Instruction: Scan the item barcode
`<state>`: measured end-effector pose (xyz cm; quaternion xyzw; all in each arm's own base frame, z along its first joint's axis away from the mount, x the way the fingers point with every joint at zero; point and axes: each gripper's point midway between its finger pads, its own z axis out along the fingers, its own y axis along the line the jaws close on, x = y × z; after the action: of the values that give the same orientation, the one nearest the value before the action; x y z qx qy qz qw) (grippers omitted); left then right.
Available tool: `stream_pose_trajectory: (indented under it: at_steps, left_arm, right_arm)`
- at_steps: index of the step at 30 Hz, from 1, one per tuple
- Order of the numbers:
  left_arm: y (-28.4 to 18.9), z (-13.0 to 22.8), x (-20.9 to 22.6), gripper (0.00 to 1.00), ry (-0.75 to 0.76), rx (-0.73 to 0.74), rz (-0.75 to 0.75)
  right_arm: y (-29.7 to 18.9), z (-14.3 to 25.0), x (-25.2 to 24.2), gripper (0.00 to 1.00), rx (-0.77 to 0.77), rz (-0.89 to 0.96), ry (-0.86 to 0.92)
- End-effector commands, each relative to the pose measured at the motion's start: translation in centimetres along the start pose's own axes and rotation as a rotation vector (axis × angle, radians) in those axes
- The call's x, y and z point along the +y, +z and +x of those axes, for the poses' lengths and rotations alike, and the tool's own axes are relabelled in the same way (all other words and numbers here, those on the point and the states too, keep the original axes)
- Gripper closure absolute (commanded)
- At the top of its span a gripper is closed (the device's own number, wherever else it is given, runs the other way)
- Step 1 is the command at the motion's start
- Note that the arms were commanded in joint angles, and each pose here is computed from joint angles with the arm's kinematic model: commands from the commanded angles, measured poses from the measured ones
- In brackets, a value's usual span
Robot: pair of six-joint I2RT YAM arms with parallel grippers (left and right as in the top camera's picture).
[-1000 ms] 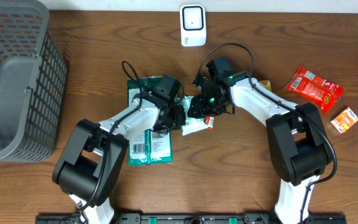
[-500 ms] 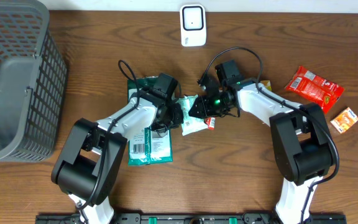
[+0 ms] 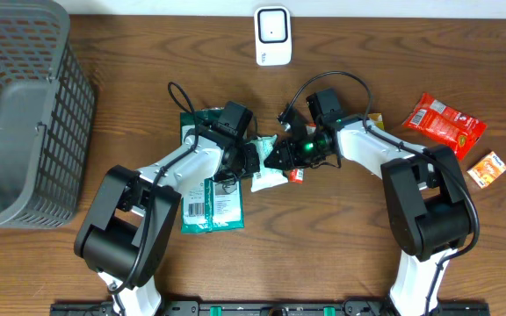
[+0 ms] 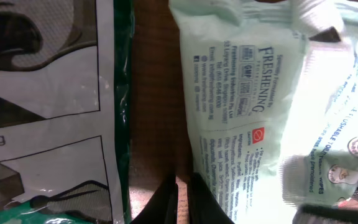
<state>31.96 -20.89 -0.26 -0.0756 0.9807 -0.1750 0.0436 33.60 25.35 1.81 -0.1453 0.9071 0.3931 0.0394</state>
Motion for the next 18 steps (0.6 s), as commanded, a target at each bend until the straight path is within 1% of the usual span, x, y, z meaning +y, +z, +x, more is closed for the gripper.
stream_pose_trajectory:
  at_steps: [1, 7, 11, 14, 17, 18]
  left_arm:
    - [2.01, 0.56, 2.01, 0.89, -0.004, 0.024, -0.077]
    - [2.01, 0.53, 2.06, 0.89, -0.003, 0.022, -0.08]
    - [2.0, 0.41, 2.21, 0.89, -0.003, 0.015, -0.089]
    - [2.0, 0.42, 2.22, 0.89, -0.004, 0.016, -0.089]
    - [2.0, 0.44, 2.2, 0.9, -0.003, 0.016, -0.089]
    - [2.0, 0.44, 2.2, 0.9, -0.003, 0.016, -0.089]
  right_arm:
    - [0.26, 0.46, 2.05, 0.73, 0.007, -0.086, -0.047]
    - [0.72, 0.78, 2.54, 0.74, 0.018, -0.09, -0.061]
    - [0.95, 0.97, 2.79, 0.82, 0.025, -0.09, -0.066]
    - [0.97, 0.98, 2.63, 0.91, 0.025, -0.081, -0.065]
    - [1.01, 1.01, 2.02, 0.91, 0.024, -0.046, -0.06]
    - [1.01, 1.0, 2.02, 0.93, 0.024, -0.046, -0.06]
